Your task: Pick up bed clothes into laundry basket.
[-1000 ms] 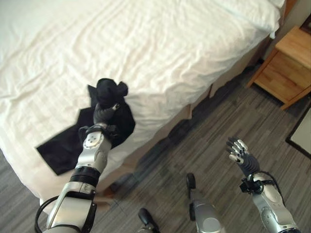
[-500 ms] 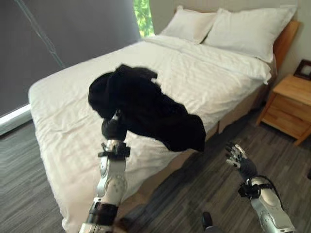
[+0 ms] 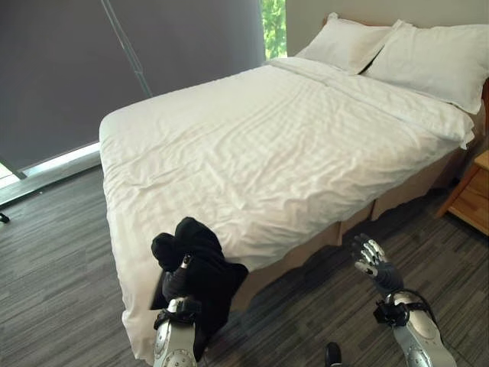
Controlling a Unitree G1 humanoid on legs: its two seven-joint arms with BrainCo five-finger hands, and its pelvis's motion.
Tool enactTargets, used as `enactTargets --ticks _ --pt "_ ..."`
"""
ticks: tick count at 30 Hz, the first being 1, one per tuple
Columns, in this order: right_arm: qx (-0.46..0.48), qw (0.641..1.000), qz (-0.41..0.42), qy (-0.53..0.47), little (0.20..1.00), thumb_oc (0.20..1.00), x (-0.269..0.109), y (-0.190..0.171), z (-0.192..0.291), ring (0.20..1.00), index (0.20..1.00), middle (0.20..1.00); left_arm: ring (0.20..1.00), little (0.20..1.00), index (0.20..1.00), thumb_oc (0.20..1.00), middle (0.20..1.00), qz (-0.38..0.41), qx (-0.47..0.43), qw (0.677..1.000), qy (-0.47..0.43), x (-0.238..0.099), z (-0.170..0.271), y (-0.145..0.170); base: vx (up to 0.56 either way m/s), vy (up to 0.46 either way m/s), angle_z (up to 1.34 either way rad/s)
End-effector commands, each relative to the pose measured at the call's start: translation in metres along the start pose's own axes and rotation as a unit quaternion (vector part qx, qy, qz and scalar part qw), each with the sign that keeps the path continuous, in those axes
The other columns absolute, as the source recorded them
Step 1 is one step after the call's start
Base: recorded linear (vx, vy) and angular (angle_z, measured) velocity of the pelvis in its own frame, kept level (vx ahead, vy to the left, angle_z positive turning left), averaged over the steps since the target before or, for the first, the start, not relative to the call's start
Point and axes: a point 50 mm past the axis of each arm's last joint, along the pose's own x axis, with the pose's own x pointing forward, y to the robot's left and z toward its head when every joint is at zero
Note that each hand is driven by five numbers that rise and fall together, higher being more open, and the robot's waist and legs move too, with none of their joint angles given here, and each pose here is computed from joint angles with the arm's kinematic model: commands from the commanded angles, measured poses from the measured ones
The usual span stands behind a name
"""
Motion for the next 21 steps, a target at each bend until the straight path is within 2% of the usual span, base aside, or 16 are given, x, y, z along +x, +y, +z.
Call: enactTargets --ticks 1,9,21 --pt "-0.012 0.995 0.04 -0.087 1.0 1.0 0.017 0.017 0.032 1.0 1.0 1.0 0.2 0.2 0.2 0.2 0.2 -0.107 0.03 0.991 -0.077 0.024 0.041 -0.034 -0.01 -0.017 0.14" --pt "-0.007 0.996 0.007 -0.093 1.0 1.0 0.009 0.008 0.032 1.0 1.0 1.0 0.2 0.2 0.2 0.2 0.2 -0.125 0.053 0.988 -0.071 0.033 0.041 -0.046 0.02 -0.013 0.36" --pt "-0.02 0.994 -0.003 -0.103 1.0 1.0 0.007 0.005 0.036 1.0 1.0 1.0 0.2 0.2 0.2 0.2 0.2 -0.124 0.044 0.99 -0.059 0.031 0.033 -0.048 0.01 0.0 0.03"
